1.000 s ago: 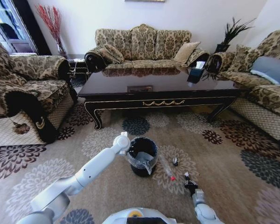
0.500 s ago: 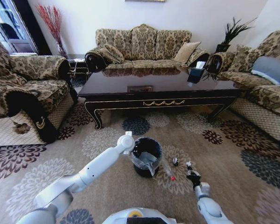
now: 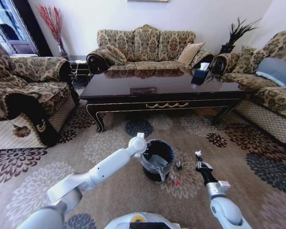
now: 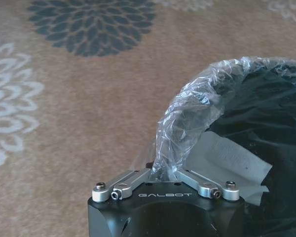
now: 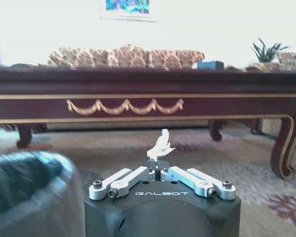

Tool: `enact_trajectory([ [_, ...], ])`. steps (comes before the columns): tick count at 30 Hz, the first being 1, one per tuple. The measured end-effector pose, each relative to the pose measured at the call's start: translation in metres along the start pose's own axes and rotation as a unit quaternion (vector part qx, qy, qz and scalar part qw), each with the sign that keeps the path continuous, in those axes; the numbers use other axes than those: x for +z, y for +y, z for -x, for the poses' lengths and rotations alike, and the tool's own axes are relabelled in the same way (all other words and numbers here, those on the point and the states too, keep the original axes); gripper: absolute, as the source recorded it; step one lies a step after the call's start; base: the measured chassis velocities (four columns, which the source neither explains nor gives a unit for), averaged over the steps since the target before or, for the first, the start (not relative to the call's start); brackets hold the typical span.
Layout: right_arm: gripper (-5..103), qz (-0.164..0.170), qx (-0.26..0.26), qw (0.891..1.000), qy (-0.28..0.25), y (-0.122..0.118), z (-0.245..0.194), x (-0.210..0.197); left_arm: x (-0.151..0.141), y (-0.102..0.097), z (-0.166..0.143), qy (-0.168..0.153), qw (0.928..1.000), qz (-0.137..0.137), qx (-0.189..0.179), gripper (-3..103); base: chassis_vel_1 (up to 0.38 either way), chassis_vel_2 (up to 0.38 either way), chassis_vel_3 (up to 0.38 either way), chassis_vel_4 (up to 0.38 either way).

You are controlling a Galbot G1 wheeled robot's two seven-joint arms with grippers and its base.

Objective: Move to the front of the table and pick up the trash from the floor, then place it into the trash bin.

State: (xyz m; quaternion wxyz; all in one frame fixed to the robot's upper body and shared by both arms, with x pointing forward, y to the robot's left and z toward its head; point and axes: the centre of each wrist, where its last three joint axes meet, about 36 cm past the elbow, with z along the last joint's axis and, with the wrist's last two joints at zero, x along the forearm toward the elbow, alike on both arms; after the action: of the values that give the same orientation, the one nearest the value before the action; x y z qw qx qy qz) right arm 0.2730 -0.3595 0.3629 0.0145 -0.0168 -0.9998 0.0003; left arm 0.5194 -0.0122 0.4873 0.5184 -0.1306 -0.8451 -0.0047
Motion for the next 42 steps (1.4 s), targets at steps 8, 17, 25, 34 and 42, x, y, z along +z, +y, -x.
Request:
enact_trajectory([
  [8,0,0.003,-0.035,0.999,-0.039,0.027,-0.011,-0.038,-0.005,-0.039,-0.010,-0.010,0.9994,0.029,0.015,0,0.000,0.000,0.000,0.000],
  [17,0,-0.046,-0.082,0.994,-0.051,0.046,-0.019,-0.045,-0.002,-0.075,-0.019,-0.016,0.9980,0.050,0.035,0,0.000,0.000,0.000,0.000],
  [25,-3,-0.055,-0.088,0.993,-0.051,0.049,-0.019,-0.044,0.003,-0.073,-0.018,-0.018,0.9979,0.056,0.029,0,0.000,0.000,0.000,0.000],
  [34,27,-0.040,-0.081,0.995,-0.039,0.056,-0.025,-0.045,0.003,-0.074,-0.024,-0.022,0.9977,0.056,0.032,0,0.000,0.000,0.000,0.000],
  [42,60,-0.040,-0.081,0.995,-0.038,0.056,-0.028,-0.050,0.005,-0.069,-0.027,-0.025,0.9977,0.056,0.028,0,0.000,0.000,0.000,0.000],
])
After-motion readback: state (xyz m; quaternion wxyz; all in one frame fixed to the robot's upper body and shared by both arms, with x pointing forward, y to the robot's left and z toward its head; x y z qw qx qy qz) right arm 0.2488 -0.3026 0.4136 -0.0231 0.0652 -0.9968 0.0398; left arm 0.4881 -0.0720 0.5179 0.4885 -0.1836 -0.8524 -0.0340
